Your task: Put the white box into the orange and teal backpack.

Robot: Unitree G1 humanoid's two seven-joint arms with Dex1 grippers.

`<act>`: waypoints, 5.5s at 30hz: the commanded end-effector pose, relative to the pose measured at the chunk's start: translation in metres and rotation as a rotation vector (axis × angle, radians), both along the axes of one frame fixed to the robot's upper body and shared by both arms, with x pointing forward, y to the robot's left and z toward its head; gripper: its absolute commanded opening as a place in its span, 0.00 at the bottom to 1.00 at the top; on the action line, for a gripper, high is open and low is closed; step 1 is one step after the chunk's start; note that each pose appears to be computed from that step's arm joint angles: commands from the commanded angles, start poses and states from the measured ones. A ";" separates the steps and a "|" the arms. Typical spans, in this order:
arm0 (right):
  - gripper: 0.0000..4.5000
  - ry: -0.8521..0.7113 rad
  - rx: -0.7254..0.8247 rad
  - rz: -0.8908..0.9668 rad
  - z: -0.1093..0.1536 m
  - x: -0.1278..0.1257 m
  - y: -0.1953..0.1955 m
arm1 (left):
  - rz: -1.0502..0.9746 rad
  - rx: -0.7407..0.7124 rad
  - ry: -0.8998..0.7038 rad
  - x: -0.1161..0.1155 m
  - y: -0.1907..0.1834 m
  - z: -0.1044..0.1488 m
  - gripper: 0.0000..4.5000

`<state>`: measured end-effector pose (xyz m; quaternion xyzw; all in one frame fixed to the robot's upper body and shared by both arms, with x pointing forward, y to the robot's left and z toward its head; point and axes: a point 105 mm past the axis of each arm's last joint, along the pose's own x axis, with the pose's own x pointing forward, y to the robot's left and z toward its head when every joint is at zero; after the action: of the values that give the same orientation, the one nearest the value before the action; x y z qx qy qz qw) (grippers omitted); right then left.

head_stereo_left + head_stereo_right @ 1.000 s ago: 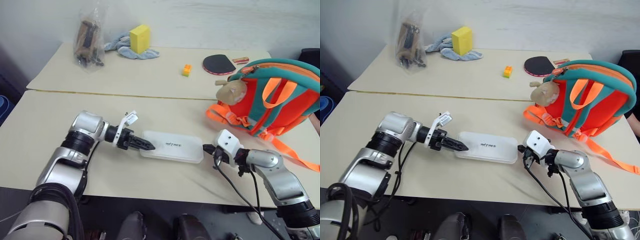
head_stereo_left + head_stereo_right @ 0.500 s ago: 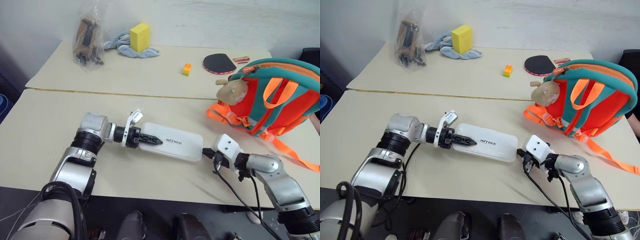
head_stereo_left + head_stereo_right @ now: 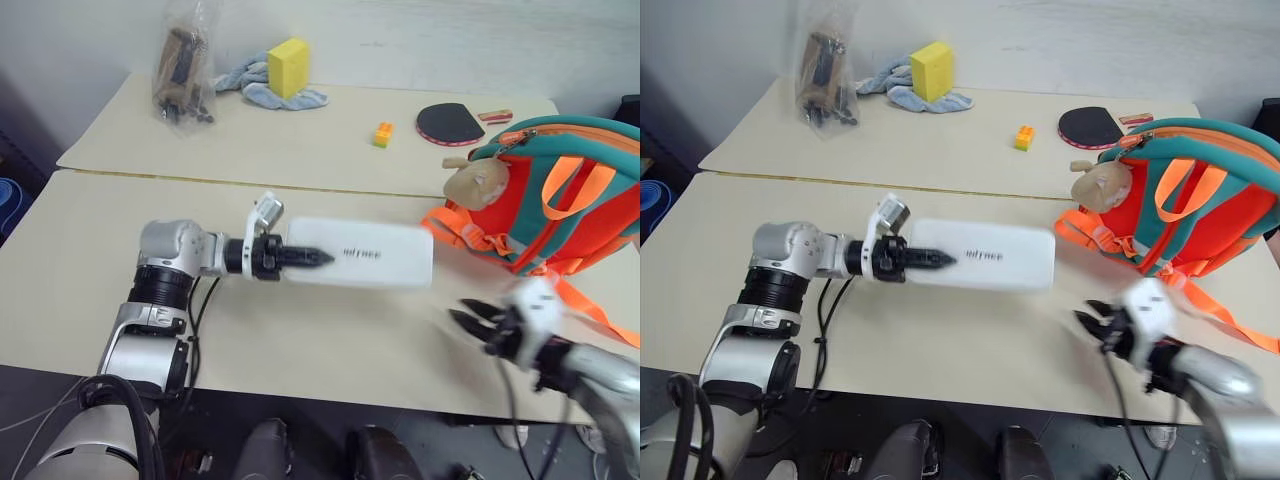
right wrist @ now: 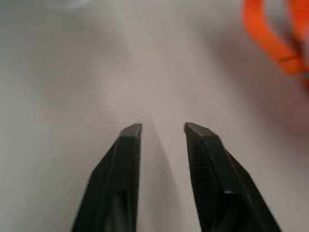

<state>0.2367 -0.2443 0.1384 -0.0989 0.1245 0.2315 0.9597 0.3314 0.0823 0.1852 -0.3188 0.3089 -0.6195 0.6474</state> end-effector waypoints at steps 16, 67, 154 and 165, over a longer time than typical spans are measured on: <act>1.00 -0.179 0.361 0.019 0.088 0.082 -0.023 | 0.140 -0.084 -0.289 0.005 0.023 0.063 0.28; 0.00 0.124 0.337 0.781 0.133 -0.056 0.057 | -0.069 -0.084 -0.953 0.005 0.032 0.113 0.28; 0.00 0.020 0.340 0.521 0.098 -0.028 0.040 | -0.101 0.432 -1.163 0.055 0.001 0.045 0.16; 0.00 -0.074 0.270 0.421 0.095 -0.013 0.029 | -0.252 0.518 -1.179 0.039 -0.060 -0.064 0.16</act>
<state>0.2190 -0.2125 0.2253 0.0233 0.0684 0.4577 0.8861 0.3732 0.0221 0.1436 0.2772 0.0380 -0.6719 0.6858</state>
